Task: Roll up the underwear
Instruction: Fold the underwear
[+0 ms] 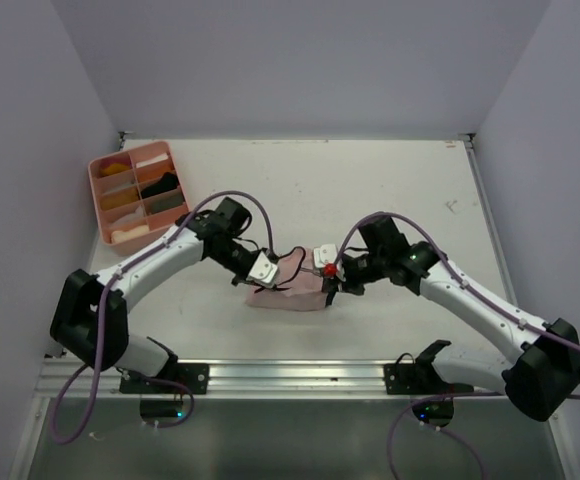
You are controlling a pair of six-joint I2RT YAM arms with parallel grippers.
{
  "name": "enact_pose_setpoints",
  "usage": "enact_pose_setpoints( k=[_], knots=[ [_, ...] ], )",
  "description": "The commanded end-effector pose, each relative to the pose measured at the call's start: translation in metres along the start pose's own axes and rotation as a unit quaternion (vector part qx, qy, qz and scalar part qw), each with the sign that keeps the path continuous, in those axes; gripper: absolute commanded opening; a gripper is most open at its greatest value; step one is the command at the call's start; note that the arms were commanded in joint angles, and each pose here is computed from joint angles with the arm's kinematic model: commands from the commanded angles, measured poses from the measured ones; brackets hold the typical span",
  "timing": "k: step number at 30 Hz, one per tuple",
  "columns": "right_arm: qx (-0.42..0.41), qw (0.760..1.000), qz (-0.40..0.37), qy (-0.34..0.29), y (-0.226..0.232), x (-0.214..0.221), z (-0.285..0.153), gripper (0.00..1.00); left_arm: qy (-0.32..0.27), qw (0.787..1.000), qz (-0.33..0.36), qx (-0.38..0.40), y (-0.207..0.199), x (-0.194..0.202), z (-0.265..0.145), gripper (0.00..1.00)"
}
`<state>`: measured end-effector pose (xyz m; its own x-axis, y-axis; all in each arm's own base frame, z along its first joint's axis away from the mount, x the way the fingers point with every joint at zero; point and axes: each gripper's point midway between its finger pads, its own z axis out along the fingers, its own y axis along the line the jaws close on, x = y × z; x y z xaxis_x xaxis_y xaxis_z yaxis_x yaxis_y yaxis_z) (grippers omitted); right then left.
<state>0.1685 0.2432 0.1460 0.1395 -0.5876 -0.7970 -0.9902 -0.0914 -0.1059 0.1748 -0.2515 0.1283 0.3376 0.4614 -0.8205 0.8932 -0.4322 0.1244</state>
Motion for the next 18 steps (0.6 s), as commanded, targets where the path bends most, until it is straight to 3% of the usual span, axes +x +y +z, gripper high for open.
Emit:
enact_pose_setpoints(
  k=[1,18],
  knots=[
    [-0.021,0.999,0.005,-0.027,-0.005,-0.016,-0.005,0.0,-0.038,0.999,-0.014,-0.005,0.019,-0.012,-0.012,0.0],
    [-0.029,0.993,0.107,-0.044,-0.061,0.006,-0.009,0.0,-0.052,0.997,-0.06,-0.009,0.091,-0.001,-0.016,0.0]
  ],
)
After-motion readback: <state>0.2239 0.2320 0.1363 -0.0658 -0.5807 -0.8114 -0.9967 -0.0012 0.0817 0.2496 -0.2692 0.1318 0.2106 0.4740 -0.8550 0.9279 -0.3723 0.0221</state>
